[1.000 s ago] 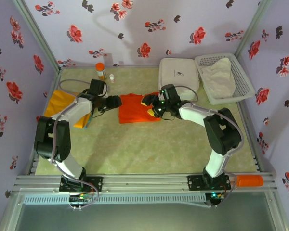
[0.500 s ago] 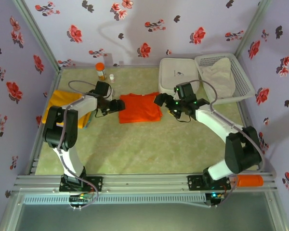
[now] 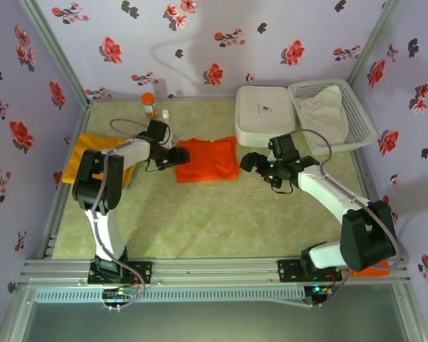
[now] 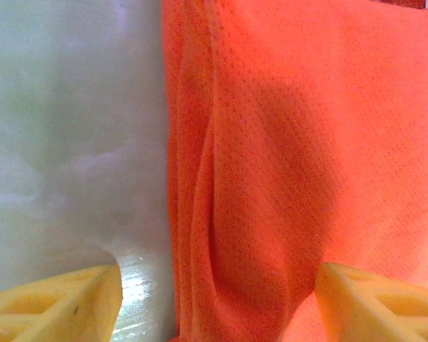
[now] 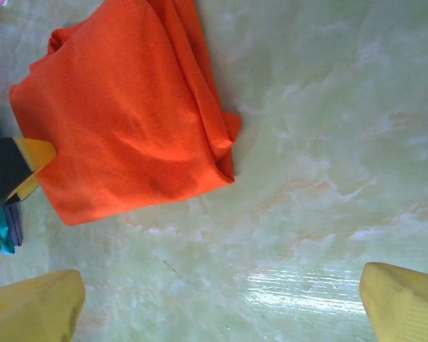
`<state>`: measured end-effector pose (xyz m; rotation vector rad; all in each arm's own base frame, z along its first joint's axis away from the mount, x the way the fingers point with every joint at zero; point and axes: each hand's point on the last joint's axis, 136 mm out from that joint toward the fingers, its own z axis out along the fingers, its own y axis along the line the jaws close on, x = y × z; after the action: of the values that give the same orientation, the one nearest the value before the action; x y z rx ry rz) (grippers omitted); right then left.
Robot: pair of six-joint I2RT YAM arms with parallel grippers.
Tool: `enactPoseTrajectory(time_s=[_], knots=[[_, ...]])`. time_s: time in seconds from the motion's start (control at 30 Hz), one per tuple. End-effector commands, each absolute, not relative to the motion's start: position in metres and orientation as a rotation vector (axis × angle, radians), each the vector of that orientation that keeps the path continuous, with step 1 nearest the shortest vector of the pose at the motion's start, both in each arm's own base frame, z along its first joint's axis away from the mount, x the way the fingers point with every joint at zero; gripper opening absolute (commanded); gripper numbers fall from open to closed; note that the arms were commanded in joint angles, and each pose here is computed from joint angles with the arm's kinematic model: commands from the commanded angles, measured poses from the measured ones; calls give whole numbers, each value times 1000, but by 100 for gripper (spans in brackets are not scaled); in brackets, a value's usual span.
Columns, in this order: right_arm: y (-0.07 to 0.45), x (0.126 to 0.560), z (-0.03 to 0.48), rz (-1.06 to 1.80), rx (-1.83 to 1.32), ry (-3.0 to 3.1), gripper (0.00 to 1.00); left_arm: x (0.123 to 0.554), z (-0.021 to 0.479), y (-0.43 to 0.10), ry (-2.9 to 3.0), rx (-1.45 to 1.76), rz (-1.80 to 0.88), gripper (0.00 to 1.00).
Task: Fold and stack the t-shirts
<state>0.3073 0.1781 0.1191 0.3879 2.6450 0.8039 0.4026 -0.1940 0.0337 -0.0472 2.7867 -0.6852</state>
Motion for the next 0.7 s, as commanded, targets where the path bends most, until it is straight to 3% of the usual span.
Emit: enactPoseTrajectory(time_s=[0.0, 0.4, 0.57, 0.67], knots=[[171, 307, 119, 780, 387, 2633, 99, 414, 32, -219, 2736, 12, -800, 69], [168, 305, 115, 798, 412, 2643, 99, 413, 30, -226, 2744, 44, -809, 61], [167, 304, 114, 800, 413, 2647, 99, 413, 29, -228, 2752, 54, -809, 53], [166, 305, 114, 804, 417, 2646, 99, 413, 26, -230, 2760, 56, -807, 43]])
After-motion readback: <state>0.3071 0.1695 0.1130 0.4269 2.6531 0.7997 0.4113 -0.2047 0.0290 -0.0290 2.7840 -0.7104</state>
